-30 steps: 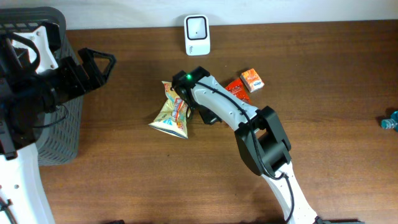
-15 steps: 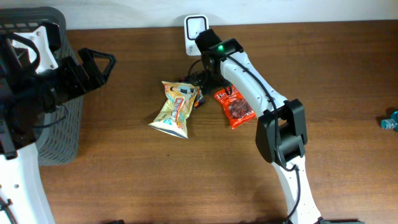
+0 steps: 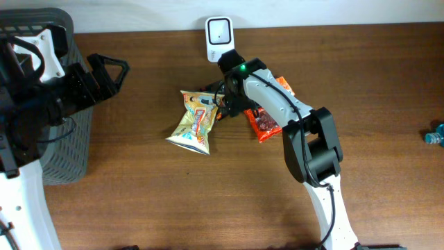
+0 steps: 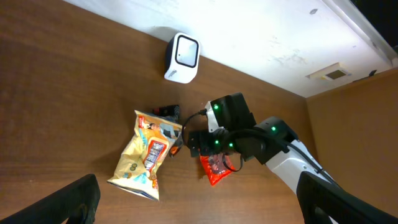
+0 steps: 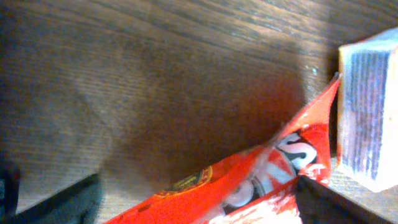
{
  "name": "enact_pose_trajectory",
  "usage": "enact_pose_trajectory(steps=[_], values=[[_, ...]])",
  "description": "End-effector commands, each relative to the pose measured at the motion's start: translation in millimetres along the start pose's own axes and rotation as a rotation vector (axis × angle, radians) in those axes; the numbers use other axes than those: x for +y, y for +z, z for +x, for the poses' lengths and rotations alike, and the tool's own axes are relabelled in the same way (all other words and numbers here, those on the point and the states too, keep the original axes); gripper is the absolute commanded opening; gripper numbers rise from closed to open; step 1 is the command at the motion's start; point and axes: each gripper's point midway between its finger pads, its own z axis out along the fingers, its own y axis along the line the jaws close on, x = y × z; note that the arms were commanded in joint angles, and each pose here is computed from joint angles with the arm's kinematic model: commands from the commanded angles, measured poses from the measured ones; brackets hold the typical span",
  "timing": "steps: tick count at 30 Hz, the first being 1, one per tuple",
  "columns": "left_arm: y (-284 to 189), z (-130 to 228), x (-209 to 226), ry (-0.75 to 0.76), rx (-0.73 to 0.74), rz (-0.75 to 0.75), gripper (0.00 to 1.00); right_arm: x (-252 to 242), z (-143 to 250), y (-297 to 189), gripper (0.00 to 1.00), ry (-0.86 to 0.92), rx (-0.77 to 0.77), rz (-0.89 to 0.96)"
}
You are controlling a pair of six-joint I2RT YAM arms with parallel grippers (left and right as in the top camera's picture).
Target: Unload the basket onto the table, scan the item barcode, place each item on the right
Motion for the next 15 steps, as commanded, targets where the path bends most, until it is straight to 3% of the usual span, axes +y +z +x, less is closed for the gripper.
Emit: enact_pose_trajectory(steps=[1,5,8,10,11,15], values=[[-1.9,0.0,-4.3,0.026,-0.003,0.014,0.99,-1.4,23.2,25.0,0.7,-0.015,0.075,0.033],[-1.9,-0.1,-4.3,0.026,-0.003,0.015,0.99,-1.8,21.8,23.2,0.31,0.028,0.072,0.033],[-1.9,0.0,-4.3,0.026,-0.003,0.014,0.99,-2.5,14.1,10.1,0.27,0.041,0.062,0.025],[-1.9,-0.1,-4.3,0.026,-0.003,0.015,0.99,1.1,3.3,-15.8,0.1,0.047,0.055,-0.025],[-1.9,-0.1,-4.3,0.026,-0.003,0.015,0.99,2.8,-0.5,-24.7,0.06,0.05,0.049,-0.046],[-1.9,-0.1,-4.3,0.026,-0.003,0.015,0.99,18.4,-18.0,-89.6,0.04,0.066,0.016,-0.228]])
